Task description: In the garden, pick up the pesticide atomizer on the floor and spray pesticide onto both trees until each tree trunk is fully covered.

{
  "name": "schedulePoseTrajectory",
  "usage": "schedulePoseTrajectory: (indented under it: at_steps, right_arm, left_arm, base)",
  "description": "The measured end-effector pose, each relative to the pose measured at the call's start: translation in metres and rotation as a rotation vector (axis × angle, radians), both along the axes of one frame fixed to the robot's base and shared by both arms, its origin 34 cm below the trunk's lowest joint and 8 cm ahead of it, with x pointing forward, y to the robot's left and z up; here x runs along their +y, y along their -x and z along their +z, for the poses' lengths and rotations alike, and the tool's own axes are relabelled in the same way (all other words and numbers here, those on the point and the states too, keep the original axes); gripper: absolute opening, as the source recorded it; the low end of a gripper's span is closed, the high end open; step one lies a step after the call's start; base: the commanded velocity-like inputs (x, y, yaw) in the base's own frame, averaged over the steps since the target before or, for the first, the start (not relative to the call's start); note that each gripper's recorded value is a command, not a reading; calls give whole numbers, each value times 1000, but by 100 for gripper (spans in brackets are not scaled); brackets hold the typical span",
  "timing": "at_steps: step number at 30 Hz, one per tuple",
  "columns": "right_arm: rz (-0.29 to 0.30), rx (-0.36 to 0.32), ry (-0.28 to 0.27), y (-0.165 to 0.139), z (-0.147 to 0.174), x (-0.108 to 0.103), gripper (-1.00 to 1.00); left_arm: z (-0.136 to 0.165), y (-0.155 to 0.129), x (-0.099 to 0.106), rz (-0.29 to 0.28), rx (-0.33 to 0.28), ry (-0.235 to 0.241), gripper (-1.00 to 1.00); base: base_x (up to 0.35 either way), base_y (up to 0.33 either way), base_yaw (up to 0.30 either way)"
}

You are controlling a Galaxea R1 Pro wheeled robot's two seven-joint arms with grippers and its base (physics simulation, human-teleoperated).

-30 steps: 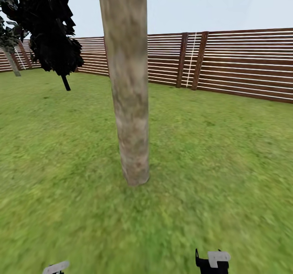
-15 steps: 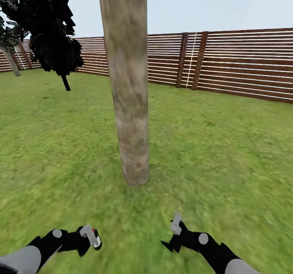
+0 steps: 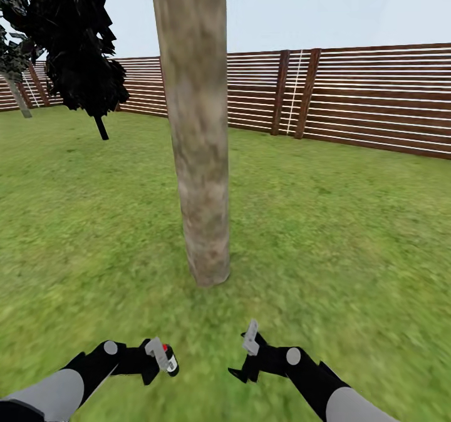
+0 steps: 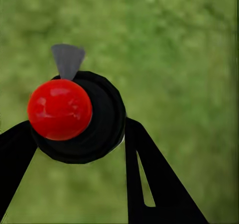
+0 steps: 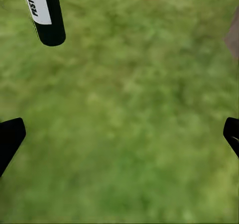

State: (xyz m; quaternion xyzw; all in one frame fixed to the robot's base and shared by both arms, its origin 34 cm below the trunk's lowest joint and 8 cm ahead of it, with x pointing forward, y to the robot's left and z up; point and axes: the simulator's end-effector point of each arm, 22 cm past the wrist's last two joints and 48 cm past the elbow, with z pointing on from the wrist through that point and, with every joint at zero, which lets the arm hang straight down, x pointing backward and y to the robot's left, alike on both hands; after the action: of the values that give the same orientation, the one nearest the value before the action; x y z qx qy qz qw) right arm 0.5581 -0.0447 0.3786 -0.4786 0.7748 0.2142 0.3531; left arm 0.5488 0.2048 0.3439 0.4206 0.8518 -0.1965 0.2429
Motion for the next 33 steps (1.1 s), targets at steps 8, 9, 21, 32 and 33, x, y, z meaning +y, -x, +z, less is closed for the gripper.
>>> schedulePoseTrajectory:
  at_steps: [8,9,21,32,33]
  right_arm:
    - [180,72,-63,31,15,29,-100]
    - [182,74,-63,32,15,28,-100]
    - [192,5,-84,11,38,39,-100]
    - [194,-5,-90,9,41,42,-100]
    - [195,-16,-95,6,45,44,-100]
  left_arm:
    - [16,0,-27,-127,2,44,-100]
    - [16,0,-27,-132,3,41,-100]
    - [17,18,-70,-261,26,57,-100]
    - [21,28,-116,-333,26,80,-100]
    - [23,25,-120,-337,17,81,-100]
  base:
    - [0,0,0]
    - [0,0,0]
    - [0,0,0]
    - [0,0,0]
    - [0,0,0]
